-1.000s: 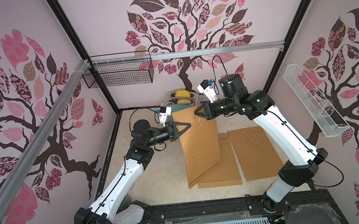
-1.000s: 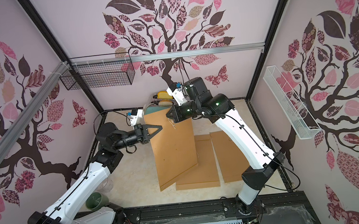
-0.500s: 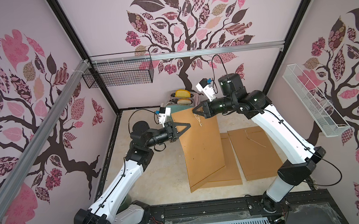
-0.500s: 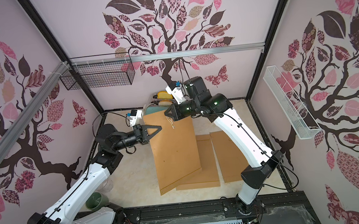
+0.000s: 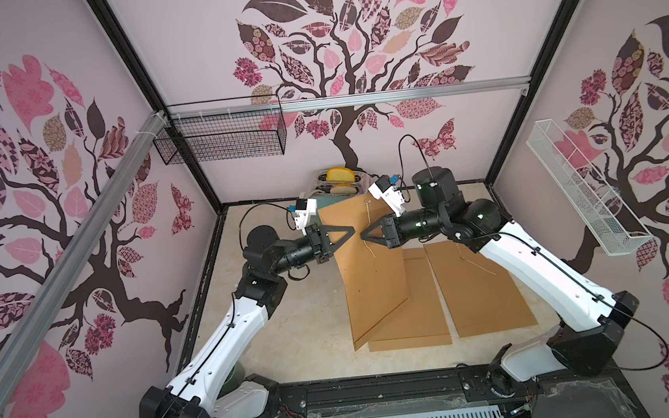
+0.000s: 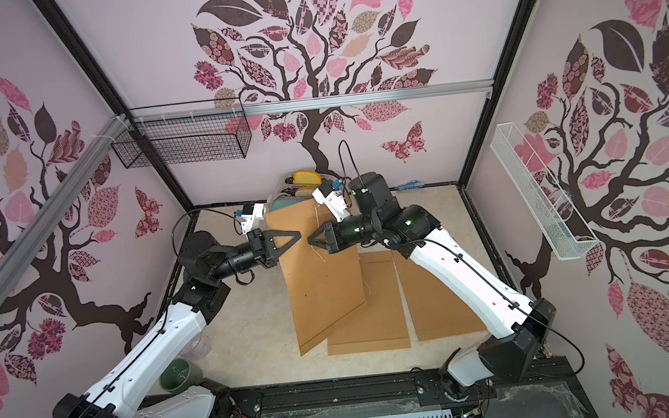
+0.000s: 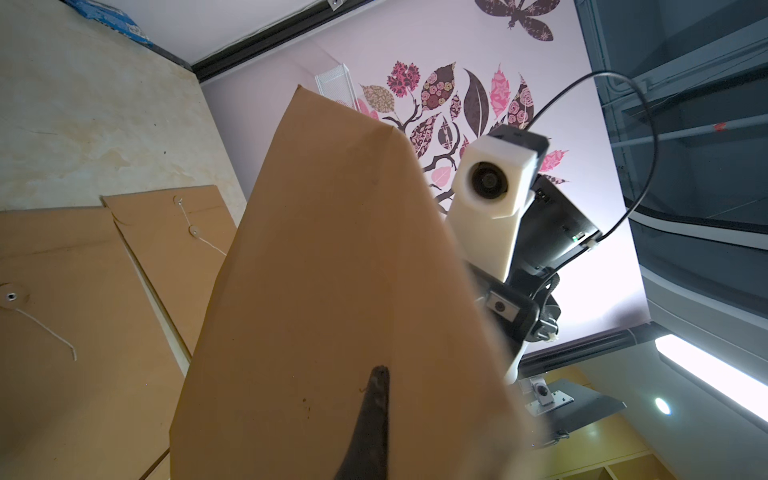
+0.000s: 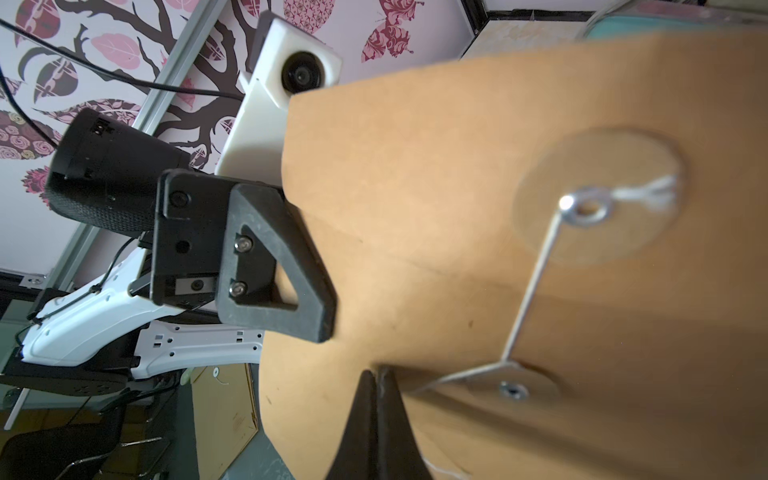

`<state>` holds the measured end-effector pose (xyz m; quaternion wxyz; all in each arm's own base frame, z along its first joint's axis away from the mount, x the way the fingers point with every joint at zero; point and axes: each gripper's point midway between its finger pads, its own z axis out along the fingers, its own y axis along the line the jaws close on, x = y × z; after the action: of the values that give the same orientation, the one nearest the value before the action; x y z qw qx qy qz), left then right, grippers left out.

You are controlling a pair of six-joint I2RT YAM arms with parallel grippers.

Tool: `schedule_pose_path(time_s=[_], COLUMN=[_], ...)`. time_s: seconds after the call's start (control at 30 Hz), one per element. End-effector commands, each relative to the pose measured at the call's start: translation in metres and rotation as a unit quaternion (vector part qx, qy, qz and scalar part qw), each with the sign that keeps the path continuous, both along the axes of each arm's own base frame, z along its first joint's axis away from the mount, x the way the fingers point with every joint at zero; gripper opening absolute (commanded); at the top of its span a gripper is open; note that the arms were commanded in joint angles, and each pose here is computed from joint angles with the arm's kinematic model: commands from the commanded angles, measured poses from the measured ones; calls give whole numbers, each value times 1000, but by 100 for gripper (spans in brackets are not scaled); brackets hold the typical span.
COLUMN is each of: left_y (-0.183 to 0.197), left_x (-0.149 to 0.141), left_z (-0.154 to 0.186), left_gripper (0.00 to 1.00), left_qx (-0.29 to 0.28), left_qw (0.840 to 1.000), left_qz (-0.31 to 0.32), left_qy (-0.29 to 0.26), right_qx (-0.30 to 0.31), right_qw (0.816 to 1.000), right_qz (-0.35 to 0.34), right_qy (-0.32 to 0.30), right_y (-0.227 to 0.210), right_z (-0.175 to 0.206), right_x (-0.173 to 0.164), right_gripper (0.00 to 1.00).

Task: Close the mouth of the file bag
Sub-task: Close the file bag.

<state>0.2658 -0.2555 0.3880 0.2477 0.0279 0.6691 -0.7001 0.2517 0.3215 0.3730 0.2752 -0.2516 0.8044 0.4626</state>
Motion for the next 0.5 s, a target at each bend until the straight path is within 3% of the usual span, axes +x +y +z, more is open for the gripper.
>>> schedule_pose_path(time_s=[0.0, 0.47], left_y=[0, 0], left_x=[-6, -10], left_z=[20, 31], left_gripper=[0, 0], left_qx=[-27, -62], left_qw=[999, 998], left_qz=[-7, -17], left_qy=[-33, -26], right_qx=[21, -8], right_qw=[1000, 1000], right_qz=[6, -14], right_qy=[-10, -5], right_y=[8, -4], right_z=[10, -20], right_x=[-8, -12], right_gripper=[0, 0])
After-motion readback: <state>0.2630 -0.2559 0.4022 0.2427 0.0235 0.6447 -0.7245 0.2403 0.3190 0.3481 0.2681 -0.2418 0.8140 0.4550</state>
